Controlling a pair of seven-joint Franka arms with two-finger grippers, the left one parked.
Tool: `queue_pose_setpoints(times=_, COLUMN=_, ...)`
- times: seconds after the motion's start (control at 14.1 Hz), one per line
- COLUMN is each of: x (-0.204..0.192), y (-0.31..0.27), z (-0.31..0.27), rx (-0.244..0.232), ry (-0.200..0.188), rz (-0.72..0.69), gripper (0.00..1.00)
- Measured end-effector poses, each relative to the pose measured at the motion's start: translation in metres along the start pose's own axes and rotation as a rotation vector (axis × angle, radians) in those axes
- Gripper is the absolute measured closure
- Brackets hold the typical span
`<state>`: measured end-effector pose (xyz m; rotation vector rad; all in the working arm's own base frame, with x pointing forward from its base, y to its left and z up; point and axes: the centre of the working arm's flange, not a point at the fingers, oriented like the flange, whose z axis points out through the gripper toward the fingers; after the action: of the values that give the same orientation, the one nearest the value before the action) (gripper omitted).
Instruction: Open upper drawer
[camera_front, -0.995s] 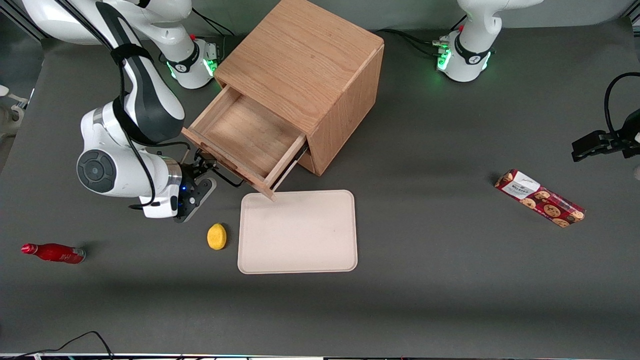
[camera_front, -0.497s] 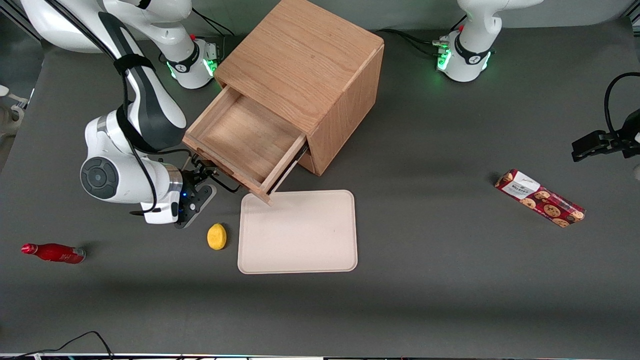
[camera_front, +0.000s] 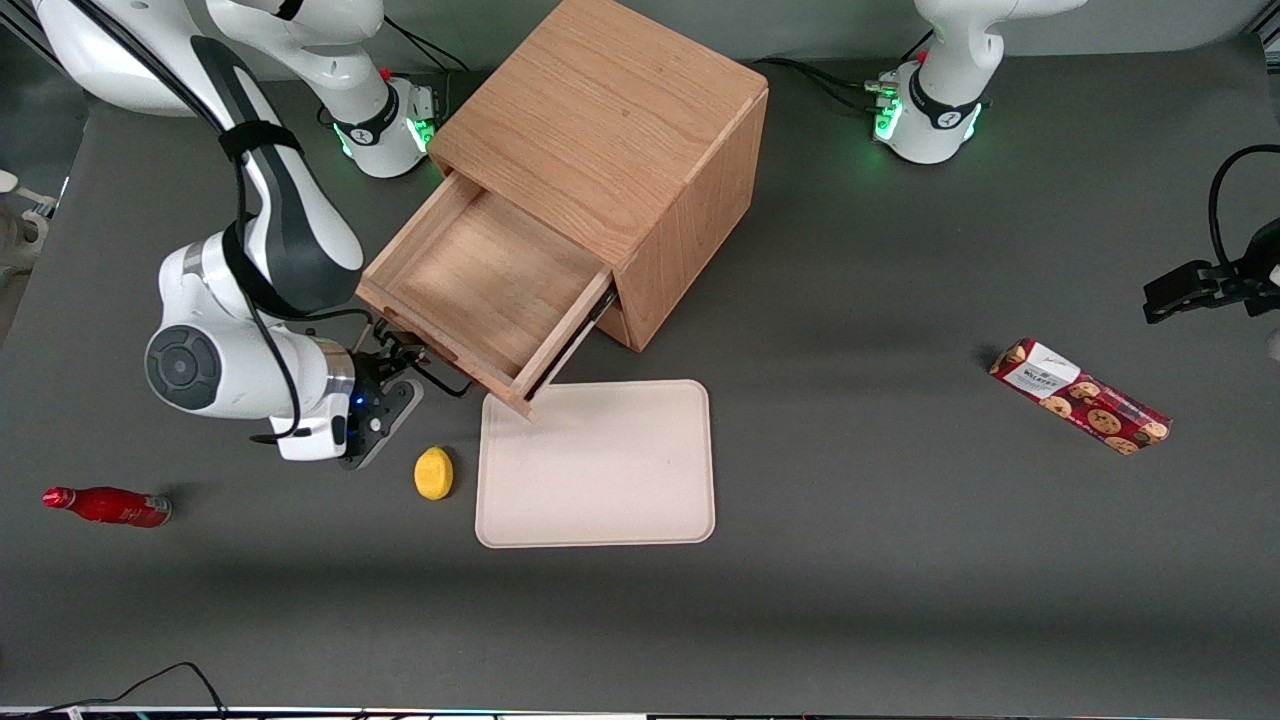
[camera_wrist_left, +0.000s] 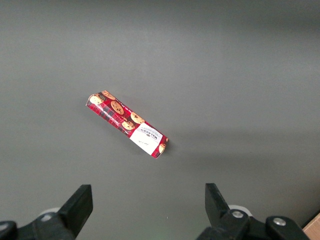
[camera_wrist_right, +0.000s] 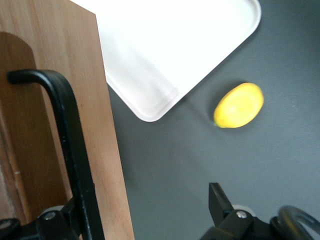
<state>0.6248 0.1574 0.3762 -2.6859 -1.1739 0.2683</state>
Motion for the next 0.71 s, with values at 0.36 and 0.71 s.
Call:
queue_pose_setpoints(times=0.36, x=0.002, y=0.012, z=-0.003, rx=-0.011, ry=0.007, rz=-0.022, gripper=0.0)
queue_pose_setpoints(times=0.71, x=0.002, y=0.017, z=-0.01, rx=-0.02, ry=0.019, rz=-0.021, gripper=0.0)
